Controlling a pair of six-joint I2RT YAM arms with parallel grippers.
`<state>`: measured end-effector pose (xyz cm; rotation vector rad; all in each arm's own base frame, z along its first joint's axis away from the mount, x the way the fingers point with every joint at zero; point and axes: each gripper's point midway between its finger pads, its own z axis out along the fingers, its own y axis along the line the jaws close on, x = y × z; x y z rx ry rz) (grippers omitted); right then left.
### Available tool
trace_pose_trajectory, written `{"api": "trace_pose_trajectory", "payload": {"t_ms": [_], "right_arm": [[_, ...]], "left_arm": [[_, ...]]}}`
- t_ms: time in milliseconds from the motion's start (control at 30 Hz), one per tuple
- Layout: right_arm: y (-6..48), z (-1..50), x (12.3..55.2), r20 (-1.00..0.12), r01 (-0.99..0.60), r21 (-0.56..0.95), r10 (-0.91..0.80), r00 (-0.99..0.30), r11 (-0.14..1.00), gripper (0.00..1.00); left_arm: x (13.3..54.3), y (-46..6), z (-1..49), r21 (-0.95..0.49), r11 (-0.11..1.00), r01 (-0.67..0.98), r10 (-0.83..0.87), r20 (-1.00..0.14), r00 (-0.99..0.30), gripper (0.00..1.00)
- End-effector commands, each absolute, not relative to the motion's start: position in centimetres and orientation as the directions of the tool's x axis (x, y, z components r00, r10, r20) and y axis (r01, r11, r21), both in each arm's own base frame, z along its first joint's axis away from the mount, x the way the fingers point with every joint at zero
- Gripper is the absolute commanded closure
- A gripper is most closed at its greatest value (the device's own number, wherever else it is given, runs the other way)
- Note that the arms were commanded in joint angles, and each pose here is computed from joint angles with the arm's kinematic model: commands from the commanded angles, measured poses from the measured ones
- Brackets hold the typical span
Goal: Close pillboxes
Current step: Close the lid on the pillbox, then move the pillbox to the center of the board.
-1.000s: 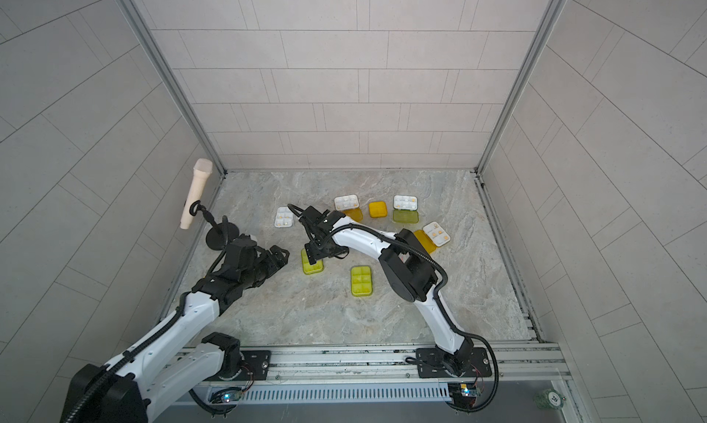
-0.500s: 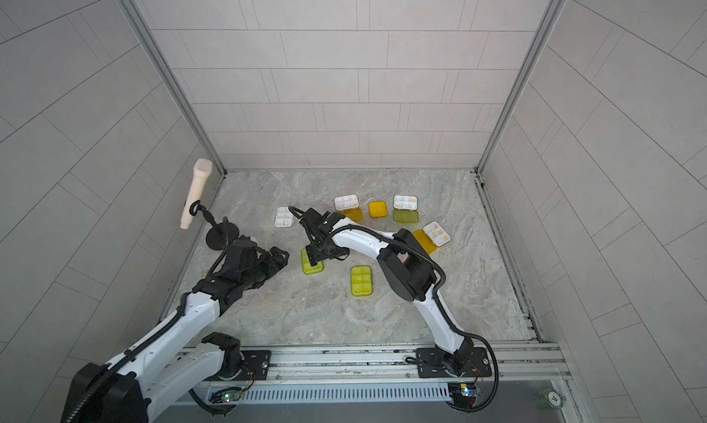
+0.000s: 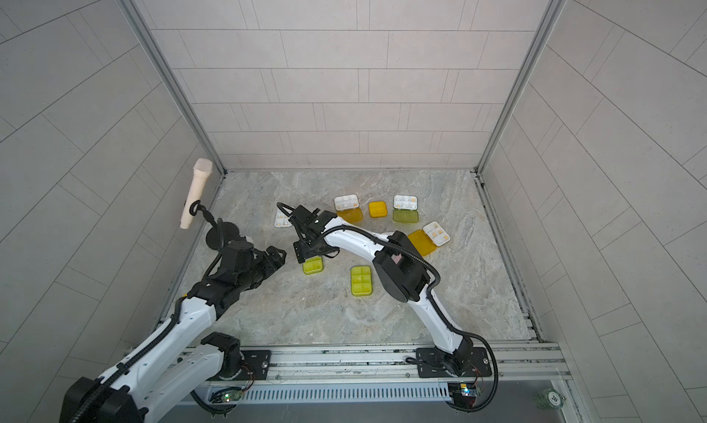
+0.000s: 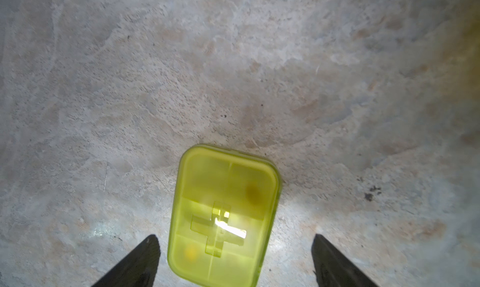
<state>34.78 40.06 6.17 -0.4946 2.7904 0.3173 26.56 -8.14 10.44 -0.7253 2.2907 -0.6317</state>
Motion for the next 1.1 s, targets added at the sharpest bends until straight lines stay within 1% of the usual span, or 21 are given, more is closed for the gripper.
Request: {"api": "trace_pose_trajectory", "payload": {"t_ms": [0, 467, 600, 800, 1067], "right_arm": [[39.9, 5.0, 34.8, -0.296, -0.339, 0.134, -0.288, -0.910, 0.931, 0.07], [40.8, 3.5, 35.5, -0.290, -0.336, 0.103, -0.295, -0.910, 0.936, 0.08], [40.3, 3.3, 36.0, -0.303, -0.311, 0.066, -0.278, -0.912, 0.948, 0.11], [39.9, 3.9, 36.4, -0.341, -0.272, 0.069, -0.233, -0.911, 0.960, 0.19], [39.0, 4.3, 36.3, -0.367, -0.226, 0.082, -0.182, -0.912, 0.971, 0.22]], "left_arm": [[25.9, -7.3, 9.7, -0.582, 0.726, -0.366, -0.656, -0.427, -0.622, 0.13], [25.7, -6.9, 9.7, -0.579, 0.724, -0.374, -0.661, -0.429, -0.616, 0.13], [25.7, -6.9, 9.7, -0.579, 0.724, -0.374, -0.661, -0.429, -0.616, 0.13], [25.6, -6.8, 9.7, -0.579, 0.725, -0.373, -0.660, -0.429, -0.616, 0.13], [25.8, -6.9, 9.8, -0.583, 0.724, -0.369, -0.659, -0.428, -0.618, 0.12]]}}
